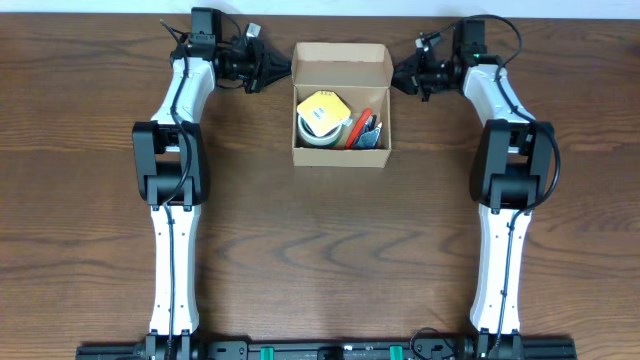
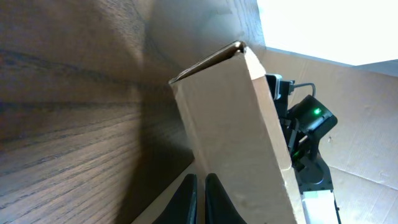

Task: Pack container
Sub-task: 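Grip the lid edges with both grippers and fold the lid closed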

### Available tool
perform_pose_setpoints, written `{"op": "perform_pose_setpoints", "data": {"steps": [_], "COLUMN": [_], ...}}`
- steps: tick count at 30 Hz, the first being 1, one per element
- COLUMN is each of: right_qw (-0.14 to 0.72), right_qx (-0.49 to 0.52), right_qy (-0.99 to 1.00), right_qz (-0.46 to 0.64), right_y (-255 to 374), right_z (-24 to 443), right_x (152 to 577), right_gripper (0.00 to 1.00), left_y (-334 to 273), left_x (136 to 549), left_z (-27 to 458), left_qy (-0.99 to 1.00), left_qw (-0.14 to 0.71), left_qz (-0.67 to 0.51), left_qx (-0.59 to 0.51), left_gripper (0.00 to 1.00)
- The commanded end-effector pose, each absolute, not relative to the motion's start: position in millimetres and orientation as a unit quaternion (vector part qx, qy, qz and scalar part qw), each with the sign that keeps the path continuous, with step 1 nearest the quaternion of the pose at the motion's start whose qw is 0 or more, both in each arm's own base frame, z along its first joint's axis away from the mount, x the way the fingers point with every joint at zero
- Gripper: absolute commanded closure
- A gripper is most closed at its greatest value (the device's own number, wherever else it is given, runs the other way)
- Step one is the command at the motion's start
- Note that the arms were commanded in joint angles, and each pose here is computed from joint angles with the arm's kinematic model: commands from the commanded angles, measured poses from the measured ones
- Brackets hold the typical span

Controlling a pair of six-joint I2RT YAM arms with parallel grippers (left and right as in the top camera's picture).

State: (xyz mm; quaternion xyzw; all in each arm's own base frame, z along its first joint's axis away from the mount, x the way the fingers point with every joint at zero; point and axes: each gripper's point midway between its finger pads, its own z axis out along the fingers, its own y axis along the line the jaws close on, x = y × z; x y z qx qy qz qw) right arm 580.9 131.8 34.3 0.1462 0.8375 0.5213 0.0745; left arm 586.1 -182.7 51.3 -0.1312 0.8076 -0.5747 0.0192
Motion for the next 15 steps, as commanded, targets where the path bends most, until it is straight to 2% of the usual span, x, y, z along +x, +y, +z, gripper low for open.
{"op": "perform_pose_setpoints", "data": {"steps": [1, 9, 15], "right_qw": [0.063, 0.1, 0.083], "right_qx": [0.15, 0.069, 0.073], "right_qy": [0.833, 0.796, 0.787], "right_qz": [0.53, 0.592, 0.606], "right_y": [140, 153, 155], "right_z": [30, 63, 69], "right_x": [580, 586, 583], "right_gripper": [0.99, 0.99, 0.98], "left_y": [-188, -192, -196], "left_x": [584, 592, 592], "left_z": [48, 67, 83], "left_qy": [0.804, 0.785, 0.77], "left_qw": [0.01, 0.04, 0.041], "left_qz": [-0.581, -0.612, -0.633], "left_qx": [-0.129, -0.084, -0.063], "left_gripper": [0.93, 0.94, 0.94]}}
